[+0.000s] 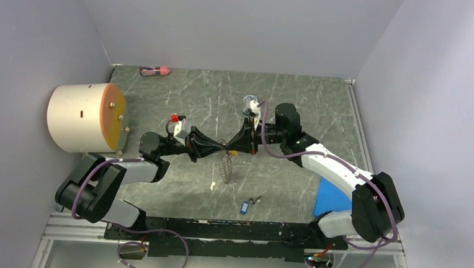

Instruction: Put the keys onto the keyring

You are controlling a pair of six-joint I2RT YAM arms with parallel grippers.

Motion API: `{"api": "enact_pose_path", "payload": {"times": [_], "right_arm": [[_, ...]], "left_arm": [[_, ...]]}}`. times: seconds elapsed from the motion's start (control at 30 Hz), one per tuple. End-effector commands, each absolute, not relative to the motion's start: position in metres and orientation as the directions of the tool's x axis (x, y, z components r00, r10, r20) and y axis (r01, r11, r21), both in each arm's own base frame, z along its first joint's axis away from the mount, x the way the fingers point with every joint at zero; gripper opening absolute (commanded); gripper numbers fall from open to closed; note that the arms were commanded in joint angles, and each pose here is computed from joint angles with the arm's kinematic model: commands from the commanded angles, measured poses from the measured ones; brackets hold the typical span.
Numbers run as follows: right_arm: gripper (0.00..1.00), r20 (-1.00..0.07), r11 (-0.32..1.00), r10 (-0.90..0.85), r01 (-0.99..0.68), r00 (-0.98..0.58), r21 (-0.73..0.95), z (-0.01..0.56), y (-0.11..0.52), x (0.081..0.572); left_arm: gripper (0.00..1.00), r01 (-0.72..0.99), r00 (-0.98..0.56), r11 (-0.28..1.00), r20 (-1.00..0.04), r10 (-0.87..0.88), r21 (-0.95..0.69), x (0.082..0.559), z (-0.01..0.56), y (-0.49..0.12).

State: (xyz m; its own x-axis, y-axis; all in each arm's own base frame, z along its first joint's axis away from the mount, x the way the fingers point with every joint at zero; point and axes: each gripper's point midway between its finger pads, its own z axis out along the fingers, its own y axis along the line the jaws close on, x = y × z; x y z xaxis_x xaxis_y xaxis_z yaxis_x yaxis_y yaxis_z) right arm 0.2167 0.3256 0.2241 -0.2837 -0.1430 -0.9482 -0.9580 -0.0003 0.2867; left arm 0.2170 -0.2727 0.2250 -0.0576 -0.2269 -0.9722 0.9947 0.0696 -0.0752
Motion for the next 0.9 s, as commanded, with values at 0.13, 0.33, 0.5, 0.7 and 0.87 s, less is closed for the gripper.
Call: {"api": "enact_pose_path", "payload": {"times": [0.13, 0.33, 0.5, 0.7, 0.87], "right_arm": [[0.0, -0.97, -0.034, -0.132, -0.977, -0.203, 0.209, 0.244, 0.33, 0.218], [0.0, -0.969, -0.032, -0.157, -0.98, -0.19, 0.197, 0.242, 0.328, 0.217], [0.0, -0.96, -0.02, -0.201, -0.979, -0.193, 0.201, 0.236, 0.326, 0.217], [0.0, -0.931, 0.026, -0.296, -0.976, -0.214, 0.216, 0.224, 0.321, 0.218], [0.0, -0.884, 0.082, -0.41, -0.974, -0.226, 0.211, 0.209, 0.32, 0.22]], "left_arm": [[0.03, 0.997, 0.048, 0.067, -0.958, -0.282, 0.03, 0.216, 0.253, -0.274], [0.23, 0.995, 0.046, 0.101, -0.959, -0.278, 0.018, 0.221, 0.252, -0.273], [0.3, 0.99, 0.052, 0.14, -0.969, -0.241, 0.018, 0.226, 0.247, -0.271], [0.32, 0.984, 0.081, 0.166, -0.988, -0.132, 0.058, 0.23, 0.238, -0.269], [0.31, 0.984, 0.087, 0.152, -0.996, 0.036, 0.092, 0.228, 0.218, -0.266]]}}
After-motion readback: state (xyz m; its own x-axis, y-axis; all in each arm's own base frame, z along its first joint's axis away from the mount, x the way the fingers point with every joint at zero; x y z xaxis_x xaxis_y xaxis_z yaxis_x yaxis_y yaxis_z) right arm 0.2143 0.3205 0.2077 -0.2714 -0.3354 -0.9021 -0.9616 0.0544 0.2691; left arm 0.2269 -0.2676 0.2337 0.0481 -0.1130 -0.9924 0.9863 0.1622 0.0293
